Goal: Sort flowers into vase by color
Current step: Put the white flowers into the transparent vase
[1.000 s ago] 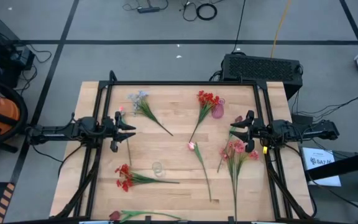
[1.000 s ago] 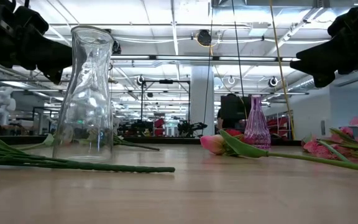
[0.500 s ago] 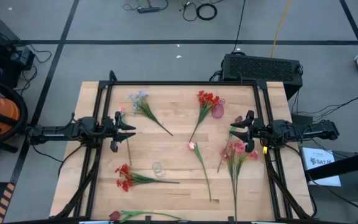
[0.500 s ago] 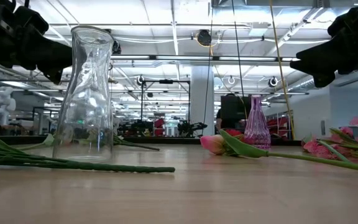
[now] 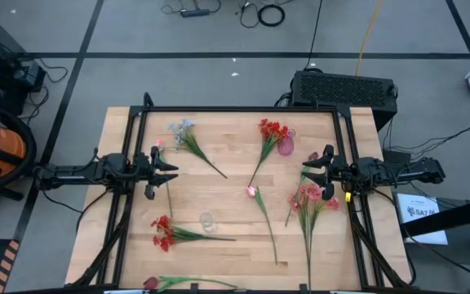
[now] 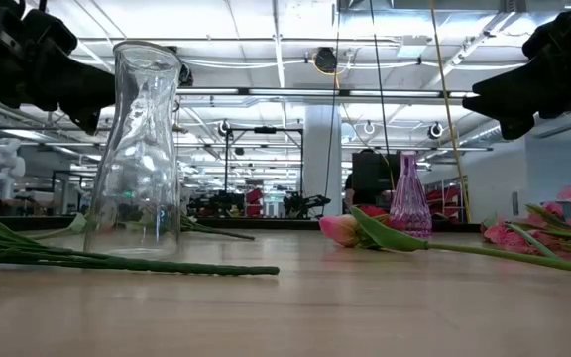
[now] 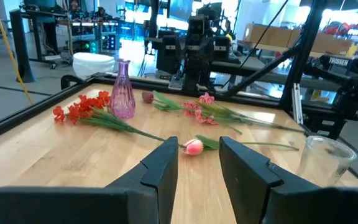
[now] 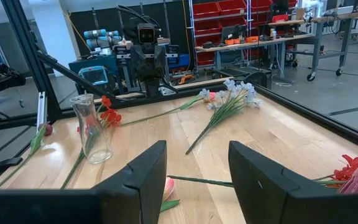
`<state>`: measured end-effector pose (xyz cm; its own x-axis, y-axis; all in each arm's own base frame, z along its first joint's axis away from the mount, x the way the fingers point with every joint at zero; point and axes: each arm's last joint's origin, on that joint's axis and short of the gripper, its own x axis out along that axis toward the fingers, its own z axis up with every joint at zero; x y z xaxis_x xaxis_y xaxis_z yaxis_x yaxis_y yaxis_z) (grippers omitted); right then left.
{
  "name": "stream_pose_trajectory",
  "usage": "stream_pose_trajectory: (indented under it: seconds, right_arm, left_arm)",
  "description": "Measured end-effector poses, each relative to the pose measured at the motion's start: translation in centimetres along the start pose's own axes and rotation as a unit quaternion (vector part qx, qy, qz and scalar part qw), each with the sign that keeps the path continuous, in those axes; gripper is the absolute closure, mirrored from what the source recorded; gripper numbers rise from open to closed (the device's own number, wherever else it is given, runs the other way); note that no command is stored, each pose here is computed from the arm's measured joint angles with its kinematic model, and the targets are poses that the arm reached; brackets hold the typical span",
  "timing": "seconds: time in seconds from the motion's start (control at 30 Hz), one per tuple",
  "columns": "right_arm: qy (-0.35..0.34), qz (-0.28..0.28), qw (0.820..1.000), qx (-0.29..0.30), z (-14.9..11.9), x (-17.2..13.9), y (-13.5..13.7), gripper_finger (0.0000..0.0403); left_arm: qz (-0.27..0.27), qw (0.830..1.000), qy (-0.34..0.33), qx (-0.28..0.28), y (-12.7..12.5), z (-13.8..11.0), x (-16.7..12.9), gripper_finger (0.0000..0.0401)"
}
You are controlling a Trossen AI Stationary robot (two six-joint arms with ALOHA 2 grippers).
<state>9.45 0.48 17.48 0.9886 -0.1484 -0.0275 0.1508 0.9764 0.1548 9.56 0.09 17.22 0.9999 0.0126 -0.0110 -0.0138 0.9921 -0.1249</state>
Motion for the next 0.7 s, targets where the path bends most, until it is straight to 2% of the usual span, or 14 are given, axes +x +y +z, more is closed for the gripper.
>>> stream_pose_trajectory:
  seconds: [0.13,0.23,0.33,0.43,0.7]
  right_arm:
    - [0.000,0.000,1.000,0.000,0.0,0.0,0.0,0.0238]
    - [0.000,0.000,1.000,0.000,0.0,0.0,0.0,0.0238]
    - [0.000,0.000,1.000,0.000,0.0,0.0,0.0,0.0238]
    - [0.000,0.000,1.000,0.000,0.0,0.0,0.0,0.0238]
    - [0.000,0.000,1.000,0.000,0.0,0.0,0.0,0.0238]
  left_arm:
    - [-0.006,0.999,-0.046,-0.004,-0.1,0.9,0.0,0.0276]
    - [-0.012,0.996,-0.075,-0.037,-0.2,1.5,-0.1,0.0276]
    - [-0.008,0.994,-0.099,-0.042,-0.2,1.9,-0.2,0.0276]
    - [0.037,0.991,-0.115,-0.053,0.1,2.1,-0.2,0.0276]
    - [0.145,0.970,-0.121,-0.153,0.8,1.7,0.1,0.0276]
